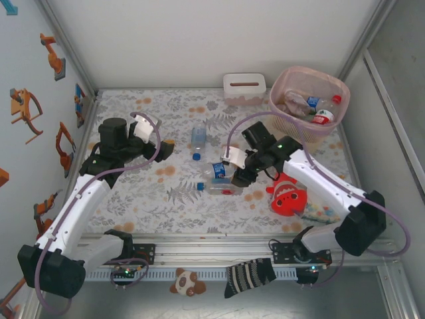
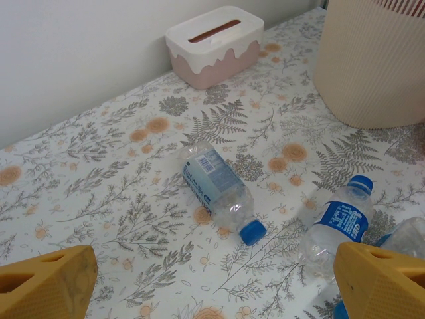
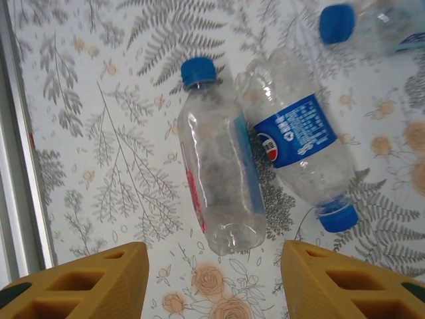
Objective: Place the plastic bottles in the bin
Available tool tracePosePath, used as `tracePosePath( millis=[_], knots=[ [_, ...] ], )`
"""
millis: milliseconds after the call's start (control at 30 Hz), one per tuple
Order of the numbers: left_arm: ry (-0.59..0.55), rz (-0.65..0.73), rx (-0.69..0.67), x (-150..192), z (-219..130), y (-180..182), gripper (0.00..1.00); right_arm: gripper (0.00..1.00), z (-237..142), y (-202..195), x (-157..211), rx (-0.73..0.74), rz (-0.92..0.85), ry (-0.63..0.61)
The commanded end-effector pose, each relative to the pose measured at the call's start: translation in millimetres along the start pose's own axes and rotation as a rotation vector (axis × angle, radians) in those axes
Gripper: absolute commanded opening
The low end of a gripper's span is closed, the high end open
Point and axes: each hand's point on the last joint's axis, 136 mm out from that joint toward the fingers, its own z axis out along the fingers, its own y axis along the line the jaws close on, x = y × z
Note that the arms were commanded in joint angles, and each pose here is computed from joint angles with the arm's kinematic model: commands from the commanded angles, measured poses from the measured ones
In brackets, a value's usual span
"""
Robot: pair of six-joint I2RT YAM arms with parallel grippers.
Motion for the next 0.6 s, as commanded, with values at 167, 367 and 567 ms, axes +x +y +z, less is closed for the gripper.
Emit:
tracePosePath(
  millis=[167,367,567],
  knots=[
    [-0.017,-0.014,0.01,-4.9,0.4,0.2,0.92,0.58,45.7,-5.9,4.8,0.001,-0.16,0.088],
    [-0.016,-0.013,0.008,-4.6,0.6,0.5,0.92,0.6,72.3,-8.2,5.8,-0.016,-0.202,0.102],
    [-0.013,-0.012,0.004,-3.9,0.8,1.4,0.92,0.63,91.8,-2.5,13.7,-0.061,-0.212,0.126]
  ],
)
